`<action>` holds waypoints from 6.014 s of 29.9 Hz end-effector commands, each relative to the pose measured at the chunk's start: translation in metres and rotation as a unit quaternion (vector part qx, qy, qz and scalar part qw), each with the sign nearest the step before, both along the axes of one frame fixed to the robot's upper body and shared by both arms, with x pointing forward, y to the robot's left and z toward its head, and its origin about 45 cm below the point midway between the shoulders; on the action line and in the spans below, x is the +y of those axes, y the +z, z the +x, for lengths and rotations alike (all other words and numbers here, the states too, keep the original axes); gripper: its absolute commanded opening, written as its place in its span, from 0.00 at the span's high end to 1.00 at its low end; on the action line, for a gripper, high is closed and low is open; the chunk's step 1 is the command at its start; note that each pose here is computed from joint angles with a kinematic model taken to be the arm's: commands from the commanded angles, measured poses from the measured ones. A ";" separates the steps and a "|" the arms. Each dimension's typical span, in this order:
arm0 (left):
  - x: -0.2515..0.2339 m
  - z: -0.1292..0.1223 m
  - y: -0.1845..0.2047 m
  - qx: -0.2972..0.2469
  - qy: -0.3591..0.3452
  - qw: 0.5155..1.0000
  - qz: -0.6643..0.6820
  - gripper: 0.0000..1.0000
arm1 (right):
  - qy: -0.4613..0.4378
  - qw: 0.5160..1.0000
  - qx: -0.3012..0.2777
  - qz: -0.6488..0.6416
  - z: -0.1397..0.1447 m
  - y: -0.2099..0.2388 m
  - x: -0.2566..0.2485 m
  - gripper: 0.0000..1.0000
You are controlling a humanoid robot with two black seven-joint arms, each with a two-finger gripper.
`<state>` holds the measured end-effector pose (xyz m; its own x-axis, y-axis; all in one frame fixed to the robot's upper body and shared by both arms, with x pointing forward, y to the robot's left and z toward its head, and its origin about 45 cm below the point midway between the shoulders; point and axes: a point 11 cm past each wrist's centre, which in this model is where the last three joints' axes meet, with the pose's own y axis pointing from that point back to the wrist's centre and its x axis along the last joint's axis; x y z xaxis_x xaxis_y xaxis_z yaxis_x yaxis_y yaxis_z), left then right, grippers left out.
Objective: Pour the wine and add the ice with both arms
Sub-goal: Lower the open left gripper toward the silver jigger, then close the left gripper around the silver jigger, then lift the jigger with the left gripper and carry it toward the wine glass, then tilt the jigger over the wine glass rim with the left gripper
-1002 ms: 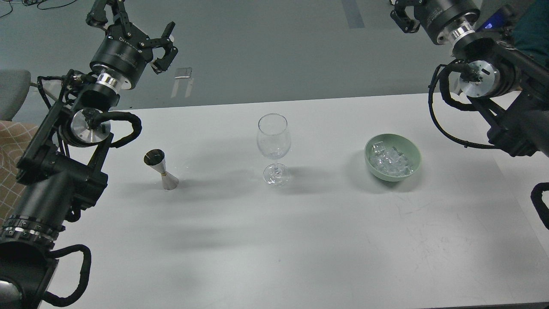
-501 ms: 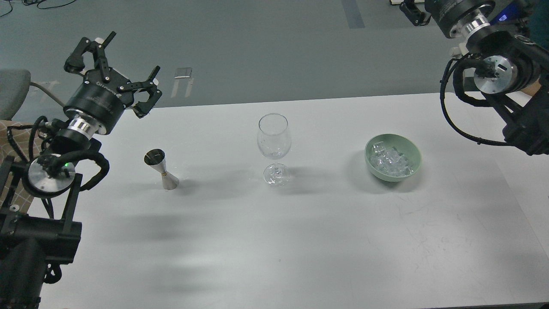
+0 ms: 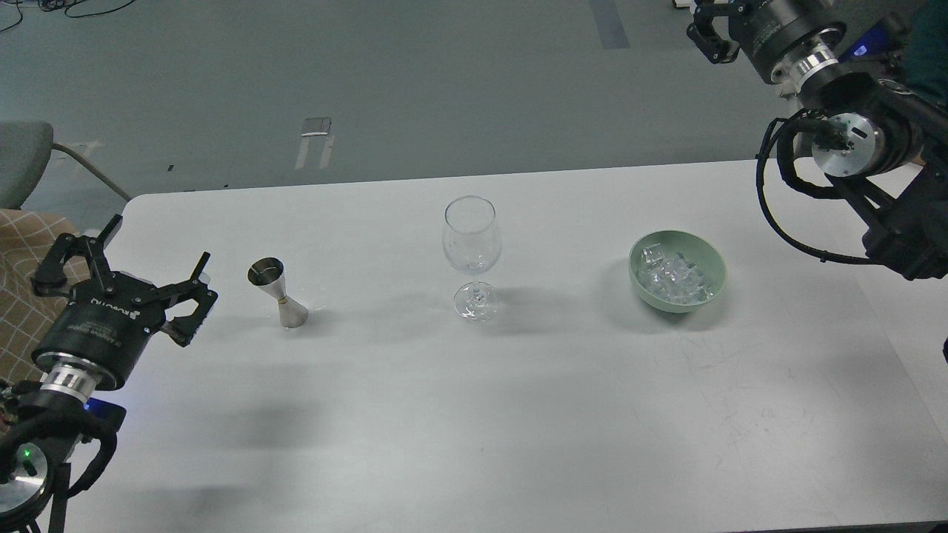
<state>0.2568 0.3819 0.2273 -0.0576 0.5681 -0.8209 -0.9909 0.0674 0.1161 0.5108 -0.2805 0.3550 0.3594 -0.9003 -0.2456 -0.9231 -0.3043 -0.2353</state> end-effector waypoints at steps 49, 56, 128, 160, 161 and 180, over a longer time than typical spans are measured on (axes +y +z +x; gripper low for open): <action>-0.040 0.050 -0.116 0.118 0.021 0.984 -0.131 0.01 | -0.010 1.000 0.018 -0.004 -0.002 -0.016 -0.003 0.00; -0.043 0.064 -0.120 0.122 0.017 0.983 -0.137 0.01 | -0.017 1.000 0.017 -0.007 -0.002 -0.016 -0.008 0.00; -0.093 0.119 -0.034 0.030 -0.035 0.994 -0.099 0.96 | -0.030 0.999 0.023 -0.011 -0.003 -0.021 -0.014 0.00; -0.208 0.110 0.013 0.037 -0.158 0.987 0.005 0.96 | -0.030 0.999 0.040 -0.014 -0.007 -0.036 -0.016 0.00; -0.211 0.109 0.013 0.035 -0.163 0.986 0.013 0.96 | -0.031 0.999 0.040 -0.014 -0.007 -0.035 -0.017 0.00; -0.219 0.107 0.010 0.024 -0.165 0.982 0.092 0.96 | -0.028 0.999 0.044 -0.014 -0.009 -0.040 -0.016 0.00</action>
<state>0.3649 0.1665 0.2384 0.1121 0.6967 -0.7085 -0.9157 0.3493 0.1986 0.5014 -0.2963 0.3149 0.2875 -0.9248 -0.2492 -0.9552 -0.2579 -0.1451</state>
